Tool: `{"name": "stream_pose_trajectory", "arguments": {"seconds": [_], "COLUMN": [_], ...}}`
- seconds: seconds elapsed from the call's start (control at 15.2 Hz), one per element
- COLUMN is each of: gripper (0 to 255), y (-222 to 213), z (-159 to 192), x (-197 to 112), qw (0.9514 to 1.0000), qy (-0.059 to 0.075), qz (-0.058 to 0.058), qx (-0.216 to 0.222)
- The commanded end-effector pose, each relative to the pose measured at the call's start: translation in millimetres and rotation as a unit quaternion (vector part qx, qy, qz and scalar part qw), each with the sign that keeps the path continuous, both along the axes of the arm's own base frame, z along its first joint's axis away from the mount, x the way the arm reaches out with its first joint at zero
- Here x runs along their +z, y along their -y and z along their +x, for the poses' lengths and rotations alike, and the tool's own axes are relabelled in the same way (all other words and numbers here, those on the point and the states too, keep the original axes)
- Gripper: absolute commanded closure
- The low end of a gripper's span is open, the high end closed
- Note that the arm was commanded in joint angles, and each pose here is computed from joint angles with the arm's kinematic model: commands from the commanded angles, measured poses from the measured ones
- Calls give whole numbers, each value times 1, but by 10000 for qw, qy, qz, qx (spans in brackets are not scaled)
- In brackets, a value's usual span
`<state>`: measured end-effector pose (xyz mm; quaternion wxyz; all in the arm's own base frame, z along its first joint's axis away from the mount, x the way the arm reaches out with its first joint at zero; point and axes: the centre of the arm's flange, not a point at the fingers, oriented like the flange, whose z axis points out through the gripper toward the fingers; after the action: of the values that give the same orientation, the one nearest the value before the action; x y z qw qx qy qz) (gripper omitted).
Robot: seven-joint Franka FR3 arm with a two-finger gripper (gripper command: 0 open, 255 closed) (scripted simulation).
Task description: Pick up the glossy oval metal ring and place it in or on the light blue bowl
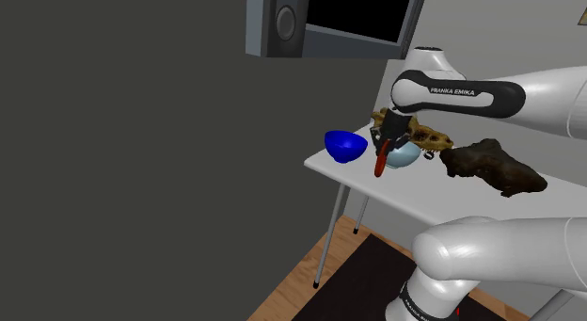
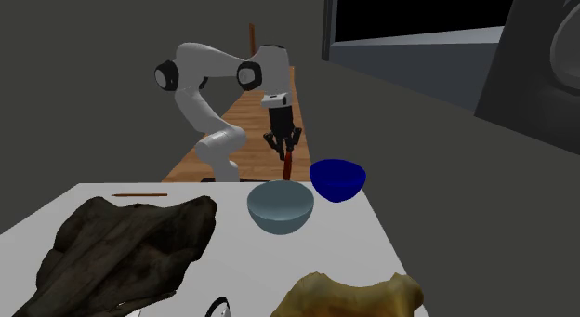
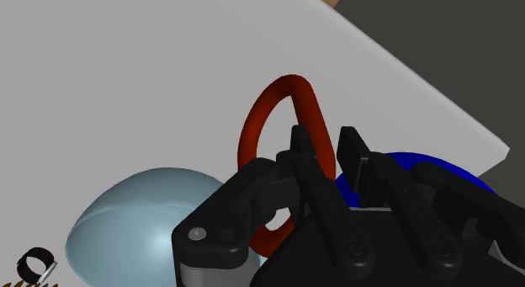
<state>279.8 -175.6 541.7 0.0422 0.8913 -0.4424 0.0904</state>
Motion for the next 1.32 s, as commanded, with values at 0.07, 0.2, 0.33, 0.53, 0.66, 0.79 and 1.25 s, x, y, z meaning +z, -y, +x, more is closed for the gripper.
{"name": "stream_pose_trajectory", "arguments": {"seconds": [0.07, 0.2, 0.33, 0.53, 0.66, 0.79, 1.25], "gripper": [255, 255, 255, 255, 255, 255, 255], "y": [1, 1, 1, 1, 1, 1, 1], "z": [-1, -1, -1, -1, -1, -1, -1], "x": [15, 25, 36, 52, 62, 73, 110], "qw": [10000, 10000, 10000, 10000, 10000, 10000, 10000], "qy": [-1, -1, -1, -1, -1, -1, -1], "qz": [0, 0, 0, 0, 0, 0, 0], "qx": [0, 0, 0, 0, 0, 0, 0]}}
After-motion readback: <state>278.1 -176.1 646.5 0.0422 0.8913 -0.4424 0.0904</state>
